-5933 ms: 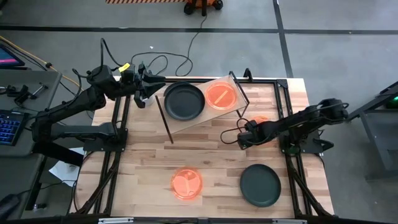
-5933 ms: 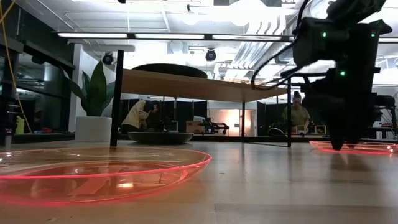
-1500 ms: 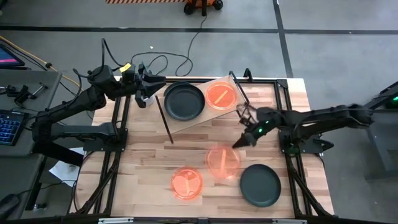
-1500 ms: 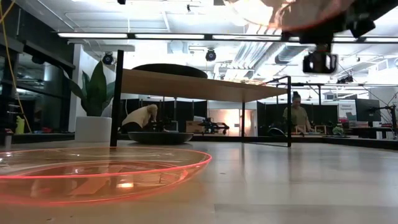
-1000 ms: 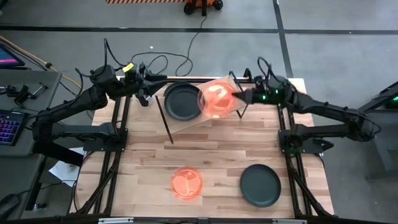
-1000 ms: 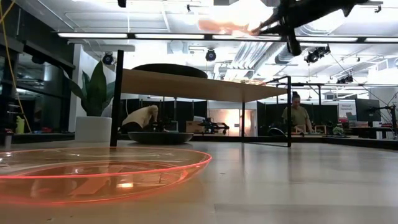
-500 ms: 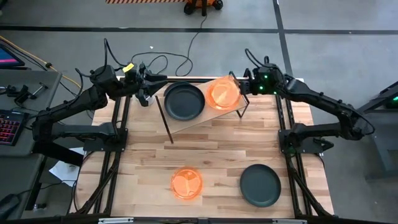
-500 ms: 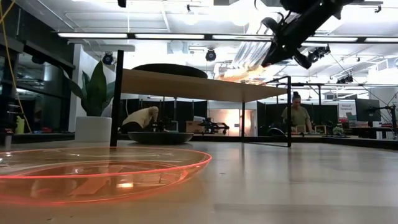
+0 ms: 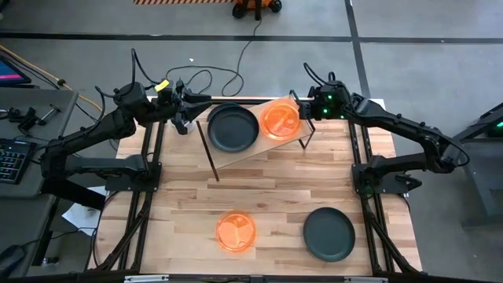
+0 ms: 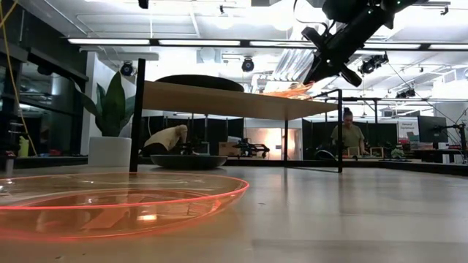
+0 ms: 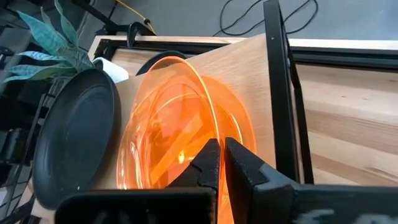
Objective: Place and stack plates onto a shelf
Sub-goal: Stack the right orange plate on top of the orange plate on the shelf, then stack the bottom black plate on top of the black plate on the shelf
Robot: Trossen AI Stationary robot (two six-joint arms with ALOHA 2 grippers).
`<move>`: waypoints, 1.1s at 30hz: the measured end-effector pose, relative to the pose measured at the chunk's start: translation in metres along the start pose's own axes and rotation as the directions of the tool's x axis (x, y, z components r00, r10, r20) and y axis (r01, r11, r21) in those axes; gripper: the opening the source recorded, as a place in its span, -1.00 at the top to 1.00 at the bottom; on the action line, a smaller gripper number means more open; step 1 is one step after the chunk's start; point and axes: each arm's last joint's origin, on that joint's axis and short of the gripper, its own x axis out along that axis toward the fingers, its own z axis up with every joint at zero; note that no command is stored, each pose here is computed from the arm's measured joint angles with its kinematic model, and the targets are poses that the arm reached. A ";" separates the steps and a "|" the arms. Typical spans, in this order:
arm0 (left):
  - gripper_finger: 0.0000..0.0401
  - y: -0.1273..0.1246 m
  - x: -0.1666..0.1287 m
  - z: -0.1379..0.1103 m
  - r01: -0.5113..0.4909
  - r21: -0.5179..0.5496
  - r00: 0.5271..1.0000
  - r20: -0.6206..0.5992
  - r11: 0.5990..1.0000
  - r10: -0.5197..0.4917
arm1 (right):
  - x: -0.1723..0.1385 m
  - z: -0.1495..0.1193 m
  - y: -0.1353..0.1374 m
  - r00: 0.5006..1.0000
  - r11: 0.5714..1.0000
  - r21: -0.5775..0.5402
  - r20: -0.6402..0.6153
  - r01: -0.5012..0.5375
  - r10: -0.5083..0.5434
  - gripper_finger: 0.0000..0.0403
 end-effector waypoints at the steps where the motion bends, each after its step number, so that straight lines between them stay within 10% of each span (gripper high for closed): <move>1: 0.40 0.000 0.000 0.000 0.000 0.000 1.000 0.000 1.000 0.000 | 0.000 0.000 0.000 1.000 1.000 0.000 0.001 0.002 -0.002 1.00; 24: 0.40 0.000 0.000 0.000 0.002 0.001 1.000 0.004 1.000 -0.002 | -0.022 0.007 0.009 0.994 0.993 -0.079 0.060 -0.091 0.096 0.16; 33: 0.40 0.000 0.000 0.000 0.001 0.001 1.000 0.004 1.000 -0.001 | -0.066 -0.003 0.036 0.879 0.834 -0.282 -0.091 -0.474 0.468 0.16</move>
